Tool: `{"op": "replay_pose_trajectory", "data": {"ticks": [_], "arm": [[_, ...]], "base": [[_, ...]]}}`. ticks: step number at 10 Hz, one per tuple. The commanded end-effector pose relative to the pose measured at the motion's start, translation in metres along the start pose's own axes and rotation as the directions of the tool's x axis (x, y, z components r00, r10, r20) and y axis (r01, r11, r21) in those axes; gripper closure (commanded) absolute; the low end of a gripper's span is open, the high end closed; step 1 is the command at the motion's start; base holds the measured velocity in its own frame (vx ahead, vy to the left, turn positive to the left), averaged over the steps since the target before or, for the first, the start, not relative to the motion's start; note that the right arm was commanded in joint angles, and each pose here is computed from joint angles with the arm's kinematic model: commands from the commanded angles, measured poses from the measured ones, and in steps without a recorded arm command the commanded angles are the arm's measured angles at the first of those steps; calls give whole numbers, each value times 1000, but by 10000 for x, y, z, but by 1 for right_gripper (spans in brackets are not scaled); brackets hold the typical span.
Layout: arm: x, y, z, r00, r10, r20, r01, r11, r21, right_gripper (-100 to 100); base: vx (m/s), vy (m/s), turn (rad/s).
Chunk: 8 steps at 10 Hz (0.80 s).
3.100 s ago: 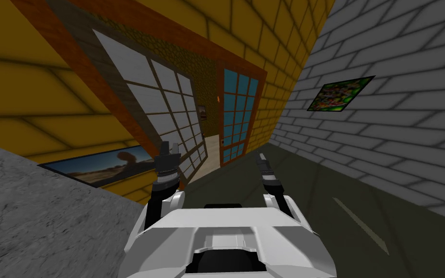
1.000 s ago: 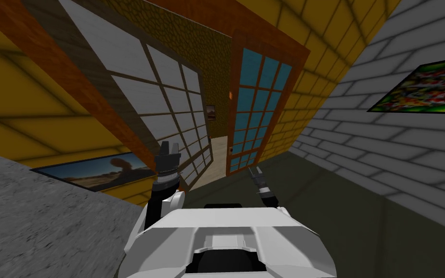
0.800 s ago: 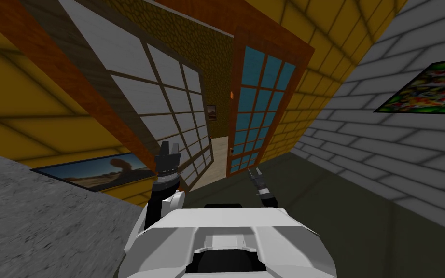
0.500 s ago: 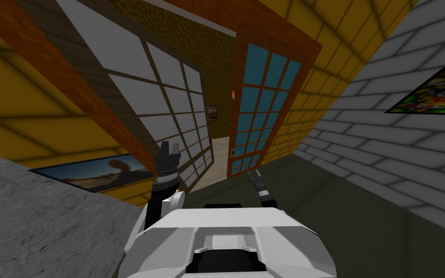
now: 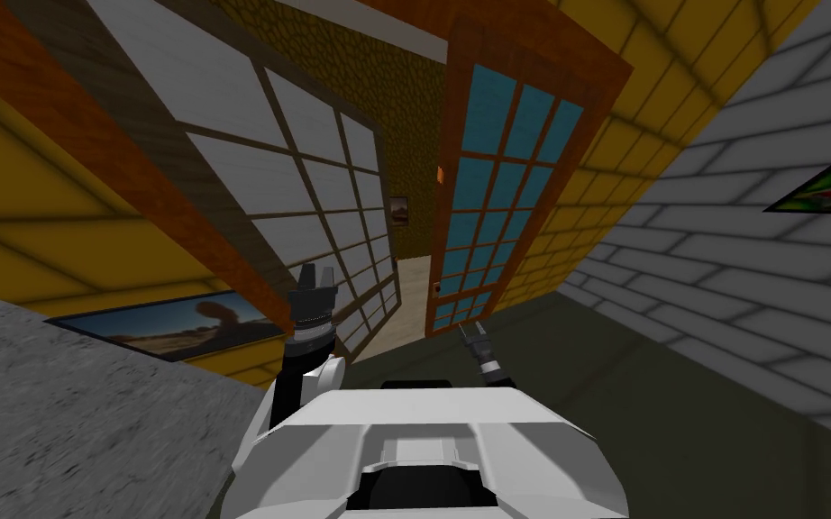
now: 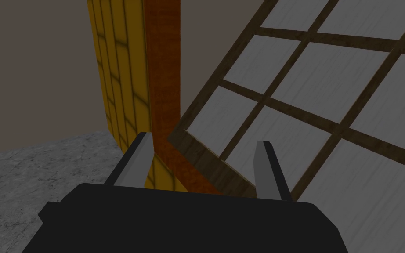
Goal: Push the door open
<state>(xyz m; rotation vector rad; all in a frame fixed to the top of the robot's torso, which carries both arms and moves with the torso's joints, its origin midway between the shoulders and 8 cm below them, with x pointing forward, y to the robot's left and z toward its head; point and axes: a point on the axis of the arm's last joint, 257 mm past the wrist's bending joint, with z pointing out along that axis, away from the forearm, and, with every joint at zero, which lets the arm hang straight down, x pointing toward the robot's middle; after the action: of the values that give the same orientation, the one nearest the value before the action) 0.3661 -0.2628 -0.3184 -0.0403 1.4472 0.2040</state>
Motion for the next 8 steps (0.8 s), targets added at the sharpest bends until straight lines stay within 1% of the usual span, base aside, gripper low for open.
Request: {"op": "replay_pose_trajectory", "data": {"ticks": [1, 2, 3, 4, 5, 7, 8], "arm": [[91, 14, -28, 1000, -16, -14, 16, 1000, -4, -100], [144, 31, -52, 999, -25, -23, 24, 1000, -6, -100], [235, 66, -95, 999, -37, -38, 37, 999, -11, -100], [280, 85, -116, 998, -44, -46, 43, 999, -13, -100], [369, 124, -161, 997, -56, -60, 55, 998, -18, -100], [446, 164, -199, 995, -65, -73, 64, 998, -23, -100], [514, 205, -235, 994, -73, -84, 71, 997, -27, -100]], "base": [[97, -21, 48], [99, -11, 53], [144, -18, 100], [157, -32, 50], [160, -33, 80], [116, -21, 52], [118, -36, 66]]}}
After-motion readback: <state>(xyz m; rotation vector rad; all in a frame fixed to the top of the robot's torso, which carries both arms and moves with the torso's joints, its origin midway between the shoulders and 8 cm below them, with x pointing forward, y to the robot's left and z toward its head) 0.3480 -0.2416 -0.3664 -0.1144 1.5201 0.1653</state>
